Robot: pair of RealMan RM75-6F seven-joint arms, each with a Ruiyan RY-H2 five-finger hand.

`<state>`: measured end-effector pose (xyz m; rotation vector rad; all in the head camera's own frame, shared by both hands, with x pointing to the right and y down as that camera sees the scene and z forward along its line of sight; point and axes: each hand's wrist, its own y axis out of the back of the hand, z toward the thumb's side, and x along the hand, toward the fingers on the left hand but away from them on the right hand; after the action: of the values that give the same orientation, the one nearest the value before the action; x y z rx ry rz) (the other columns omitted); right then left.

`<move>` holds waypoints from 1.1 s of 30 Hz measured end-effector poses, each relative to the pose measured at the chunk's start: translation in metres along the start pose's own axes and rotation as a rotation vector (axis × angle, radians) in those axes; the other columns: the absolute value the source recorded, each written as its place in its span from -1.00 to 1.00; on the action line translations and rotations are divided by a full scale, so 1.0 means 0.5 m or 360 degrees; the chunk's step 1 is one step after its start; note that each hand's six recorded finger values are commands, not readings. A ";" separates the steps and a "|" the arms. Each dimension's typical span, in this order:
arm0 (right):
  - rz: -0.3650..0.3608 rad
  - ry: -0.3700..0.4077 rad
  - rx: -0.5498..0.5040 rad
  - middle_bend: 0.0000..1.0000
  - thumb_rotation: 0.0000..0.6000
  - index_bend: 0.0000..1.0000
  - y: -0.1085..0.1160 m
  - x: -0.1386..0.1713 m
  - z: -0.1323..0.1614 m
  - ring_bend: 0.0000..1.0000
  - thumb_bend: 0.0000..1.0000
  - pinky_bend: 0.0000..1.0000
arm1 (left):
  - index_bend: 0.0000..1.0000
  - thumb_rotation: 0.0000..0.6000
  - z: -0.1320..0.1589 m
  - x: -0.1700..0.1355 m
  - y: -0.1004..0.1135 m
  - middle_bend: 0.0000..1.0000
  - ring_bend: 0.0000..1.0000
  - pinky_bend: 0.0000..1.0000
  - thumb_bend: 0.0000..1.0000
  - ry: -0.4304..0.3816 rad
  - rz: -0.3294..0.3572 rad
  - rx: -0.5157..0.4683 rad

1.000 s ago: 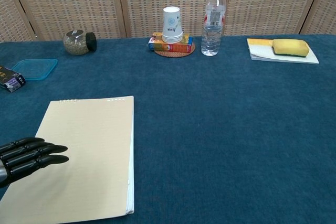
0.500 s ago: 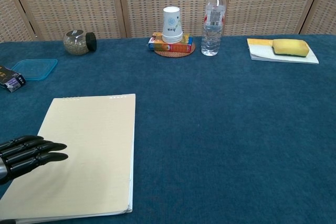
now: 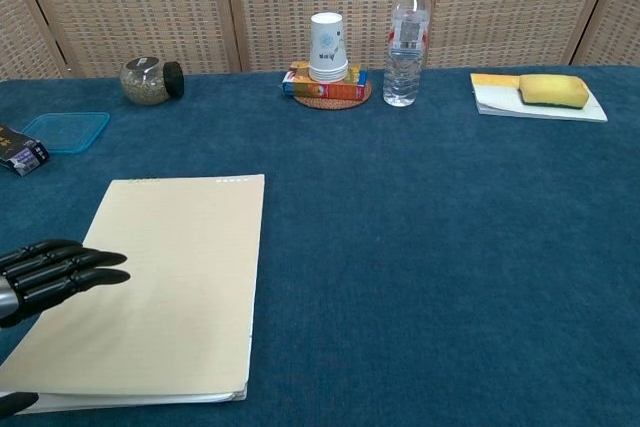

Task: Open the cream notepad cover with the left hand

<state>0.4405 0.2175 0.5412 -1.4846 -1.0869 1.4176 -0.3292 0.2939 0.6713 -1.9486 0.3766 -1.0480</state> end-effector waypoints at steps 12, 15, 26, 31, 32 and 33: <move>0.0003 -0.0012 -0.0009 -1.00 1.00 -0.99 0.001 -0.002 -0.005 -1.00 -1.00 -1.00 | -1.00 1.00 -0.029 0.060 0.070 -1.00 -1.00 -1.00 -0.38 0.0096 0.0103 -0.0036; 0.0003 -0.0017 -0.0011 -1.00 1.00 -0.98 0.002 -0.002 -0.007 -1.00 -1.00 -1.00 | -1.00 1.00 -0.043 0.071 0.060 -1.00 -1.00 -1.00 -0.38 0.0128 0.0038 -0.0044; 0.0001 -0.0029 -0.0023 -1.00 1.00 -0.97 0.006 -0.003 -0.011 -1.00 -1.00 -1.00 | -1.00 1.00 -0.053 0.051 0.025 -1.00 -1.00 -1.00 -0.38 0.0115 -0.0124 -0.0056; 0.0000 -0.0028 -0.0025 -1.00 1.00 -0.96 0.006 -0.002 -0.011 -1.00 -1.00 -1.00 | -1.00 1.00 -0.053 0.048 0.017 -1.00 -1.00 -1.00 -0.37 0.0114 -0.0153 -0.0044; 0.0000 -0.0027 -0.0026 -1.00 1.00 -0.96 0.006 -0.002 -0.011 -1.00 -1.00 -1.00 | -1.00 1.00 -0.054 0.048 0.015 -1.00 -1.00 -1.00 -0.37 0.0116 -0.0157 -0.0041; -0.0001 -0.0027 -0.0025 -1.00 1.00 -0.96 0.007 -0.002 -0.011 -1.00 -1.00 -1.00 | -1.00 1.00 -0.054 0.049 0.014 -1.00 -1.00 -1.00 -0.37 0.0117 -0.0159 -0.0036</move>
<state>0.4461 0.2155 0.5386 -1.4859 -1.1113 1.4269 -0.3347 0.2600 0.6859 -1.9698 0.3358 -1.1864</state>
